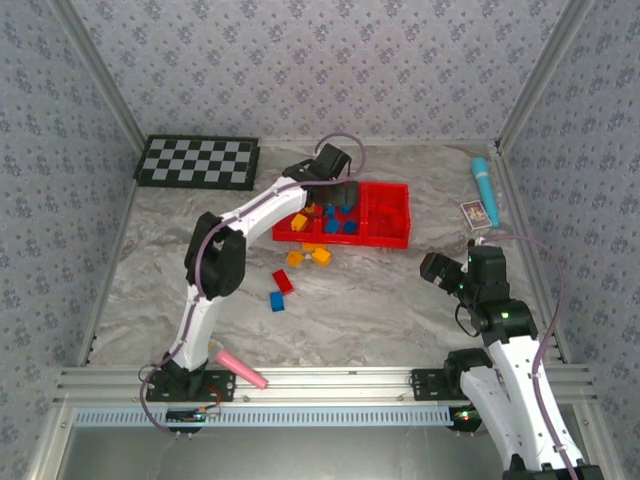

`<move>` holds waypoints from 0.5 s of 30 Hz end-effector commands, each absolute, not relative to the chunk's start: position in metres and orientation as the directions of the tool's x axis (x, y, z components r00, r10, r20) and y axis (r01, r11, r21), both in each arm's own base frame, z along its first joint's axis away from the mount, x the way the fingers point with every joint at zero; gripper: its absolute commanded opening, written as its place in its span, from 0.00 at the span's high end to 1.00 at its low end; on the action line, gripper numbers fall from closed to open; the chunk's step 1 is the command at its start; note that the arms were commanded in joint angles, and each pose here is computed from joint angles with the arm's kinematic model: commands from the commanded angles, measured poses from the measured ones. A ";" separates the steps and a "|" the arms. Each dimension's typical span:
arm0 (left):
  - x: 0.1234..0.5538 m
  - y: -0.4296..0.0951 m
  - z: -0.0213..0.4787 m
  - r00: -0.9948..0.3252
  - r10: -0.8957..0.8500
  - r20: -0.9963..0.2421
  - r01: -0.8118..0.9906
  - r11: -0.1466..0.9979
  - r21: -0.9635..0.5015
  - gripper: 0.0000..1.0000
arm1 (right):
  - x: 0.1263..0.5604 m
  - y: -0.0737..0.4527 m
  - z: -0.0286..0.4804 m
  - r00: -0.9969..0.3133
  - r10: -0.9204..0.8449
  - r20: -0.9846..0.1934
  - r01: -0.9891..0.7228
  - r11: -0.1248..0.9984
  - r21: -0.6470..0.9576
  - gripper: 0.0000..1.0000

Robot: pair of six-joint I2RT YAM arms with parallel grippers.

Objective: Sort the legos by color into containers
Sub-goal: Place the lego in the container.

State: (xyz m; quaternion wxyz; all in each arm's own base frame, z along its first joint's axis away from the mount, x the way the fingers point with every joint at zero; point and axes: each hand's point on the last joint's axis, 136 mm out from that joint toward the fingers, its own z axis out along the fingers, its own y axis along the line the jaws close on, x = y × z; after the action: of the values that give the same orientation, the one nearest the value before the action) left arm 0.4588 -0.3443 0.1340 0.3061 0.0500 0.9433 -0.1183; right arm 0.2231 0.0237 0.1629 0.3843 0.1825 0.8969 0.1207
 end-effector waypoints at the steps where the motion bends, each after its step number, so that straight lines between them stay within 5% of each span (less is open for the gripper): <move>1: 0.444 -0.340 0.158 -0.802 0.031 -0.597 0.206 0.952 -0.227 0.00 | 0.224 0.020 0.172 -0.619 0.430 -0.657 0.245 0.901 0.358 0.00; 15: 0.352 -0.322 0.141 -0.795 0.148 -0.588 0.334 0.916 -0.221 0.00 | 0.228 0.024 0.170 -0.615 0.444 -0.652 0.239 0.893 0.382 0.00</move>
State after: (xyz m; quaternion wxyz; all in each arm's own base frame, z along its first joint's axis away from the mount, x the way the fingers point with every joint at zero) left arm 0.3656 -0.3061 0.1164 0.2662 0.0934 0.9509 -0.1275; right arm 0.2241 0.0239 0.1637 0.3859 0.1827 0.8960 0.1218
